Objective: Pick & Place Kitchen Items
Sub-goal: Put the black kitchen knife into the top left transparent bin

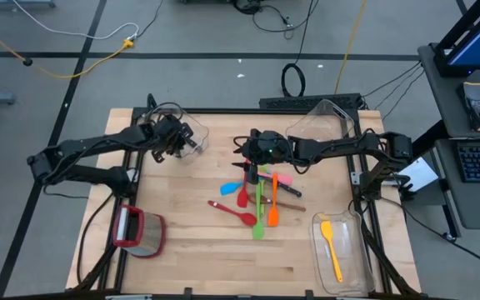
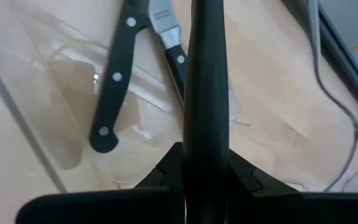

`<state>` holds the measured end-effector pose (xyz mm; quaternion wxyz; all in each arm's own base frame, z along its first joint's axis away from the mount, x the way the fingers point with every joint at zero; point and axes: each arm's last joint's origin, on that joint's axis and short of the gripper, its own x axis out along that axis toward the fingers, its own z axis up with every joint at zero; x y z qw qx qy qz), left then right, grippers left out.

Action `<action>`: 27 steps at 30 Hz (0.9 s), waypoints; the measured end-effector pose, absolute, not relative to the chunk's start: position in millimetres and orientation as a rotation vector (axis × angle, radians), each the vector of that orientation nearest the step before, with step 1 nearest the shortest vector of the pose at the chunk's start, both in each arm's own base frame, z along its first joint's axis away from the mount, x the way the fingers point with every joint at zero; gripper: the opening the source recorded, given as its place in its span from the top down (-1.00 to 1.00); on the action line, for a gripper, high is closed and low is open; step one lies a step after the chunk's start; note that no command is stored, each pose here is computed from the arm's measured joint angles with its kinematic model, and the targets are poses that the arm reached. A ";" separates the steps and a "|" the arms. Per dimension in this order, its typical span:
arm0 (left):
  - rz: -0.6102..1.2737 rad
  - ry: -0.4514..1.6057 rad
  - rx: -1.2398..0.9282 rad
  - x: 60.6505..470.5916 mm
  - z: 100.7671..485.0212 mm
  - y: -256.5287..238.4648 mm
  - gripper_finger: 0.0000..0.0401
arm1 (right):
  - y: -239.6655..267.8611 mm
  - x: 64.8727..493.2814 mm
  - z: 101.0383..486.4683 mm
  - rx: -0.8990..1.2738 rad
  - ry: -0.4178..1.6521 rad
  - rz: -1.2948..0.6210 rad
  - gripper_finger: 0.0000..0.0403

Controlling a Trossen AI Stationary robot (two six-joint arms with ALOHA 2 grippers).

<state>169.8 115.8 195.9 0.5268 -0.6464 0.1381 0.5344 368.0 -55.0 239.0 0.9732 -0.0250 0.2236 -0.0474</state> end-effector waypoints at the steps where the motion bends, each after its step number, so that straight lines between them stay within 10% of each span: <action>1: 1.276 0.335 -1.543 169.3 195.9 116.4 0.77 | -55.0 368.0 239.0 -0.044 0.451 -0.097 0.05; 27: 1.335 0.483 -1.467 167.9 176.0 131.6 0.77 | -54.3 368.3 239.1 -0.019 0.447 -0.101 0.07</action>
